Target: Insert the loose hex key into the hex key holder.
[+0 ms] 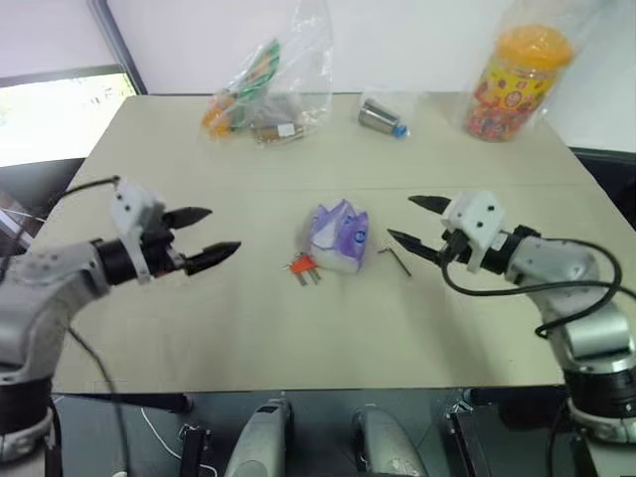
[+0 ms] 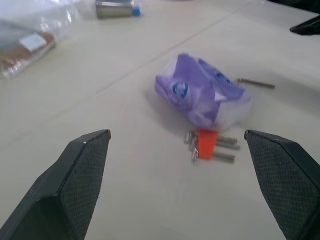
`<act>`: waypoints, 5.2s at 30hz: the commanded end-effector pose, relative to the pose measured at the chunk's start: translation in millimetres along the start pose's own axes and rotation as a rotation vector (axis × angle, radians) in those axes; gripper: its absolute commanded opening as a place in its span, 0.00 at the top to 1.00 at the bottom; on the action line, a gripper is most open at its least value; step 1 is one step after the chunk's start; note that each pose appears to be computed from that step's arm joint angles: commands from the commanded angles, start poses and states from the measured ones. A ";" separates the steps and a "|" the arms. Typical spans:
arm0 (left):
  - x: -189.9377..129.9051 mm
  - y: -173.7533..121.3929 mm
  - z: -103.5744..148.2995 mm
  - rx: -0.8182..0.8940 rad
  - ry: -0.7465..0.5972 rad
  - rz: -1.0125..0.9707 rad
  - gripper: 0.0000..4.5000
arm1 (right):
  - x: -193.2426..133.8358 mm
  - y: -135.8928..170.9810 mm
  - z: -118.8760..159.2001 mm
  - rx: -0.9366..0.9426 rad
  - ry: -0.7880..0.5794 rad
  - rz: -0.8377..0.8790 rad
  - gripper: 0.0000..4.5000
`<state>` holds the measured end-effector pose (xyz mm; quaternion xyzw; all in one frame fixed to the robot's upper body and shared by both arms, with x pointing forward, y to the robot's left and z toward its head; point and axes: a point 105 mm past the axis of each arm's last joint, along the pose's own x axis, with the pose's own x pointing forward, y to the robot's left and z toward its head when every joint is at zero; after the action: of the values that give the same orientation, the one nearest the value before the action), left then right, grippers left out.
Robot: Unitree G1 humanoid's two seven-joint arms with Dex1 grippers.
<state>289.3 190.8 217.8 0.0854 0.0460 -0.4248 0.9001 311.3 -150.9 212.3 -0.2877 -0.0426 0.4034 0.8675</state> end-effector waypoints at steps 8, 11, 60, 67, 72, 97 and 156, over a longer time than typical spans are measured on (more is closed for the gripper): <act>1.4 -7.4 22.2 0.031 -0.070 -0.050 0.00 | -0.4 -1.1 39.8 -0.060 -0.046 0.134 0.30; 2.1 -5.4 23.6 0.009 -0.091 -0.035 0.00 | 0.0 -0.2 38.7 -0.061 -0.033 0.145 0.30; -13.9 -8.9 7.6 -0.008 -0.088 0.183 0.00 | 101.7 61.7 -58.4 0.020 0.058 0.108 0.99; -8.3 -9.7 5.4 -0.019 -0.096 0.176 0.00 | 89.6 6.3 -30.8 -0.010 -0.028 -0.224 0.99; -1.8 -10.1 4.7 -0.020 -0.109 0.163 0.00 | 27.9 -91.8 -50.0 0.035 0.123 -1.009 0.99; 15.0 -10.3 9.2 -0.010 -0.143 0.126 0.00 | -90.3 -134.9 -104.6 0.378 0.703 -1.863 0.99; -2.3 -15.5 -20.3 -0.056 -0.013 0.077 0.00 | 131.8 66.0 -47.4 0.061 0.187 0.256 0.01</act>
<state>279.5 186.2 185.1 0.0468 0.0675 -0.3865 0.9186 367.8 -49.3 107.0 -0.2906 0.1124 0.4811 0.8194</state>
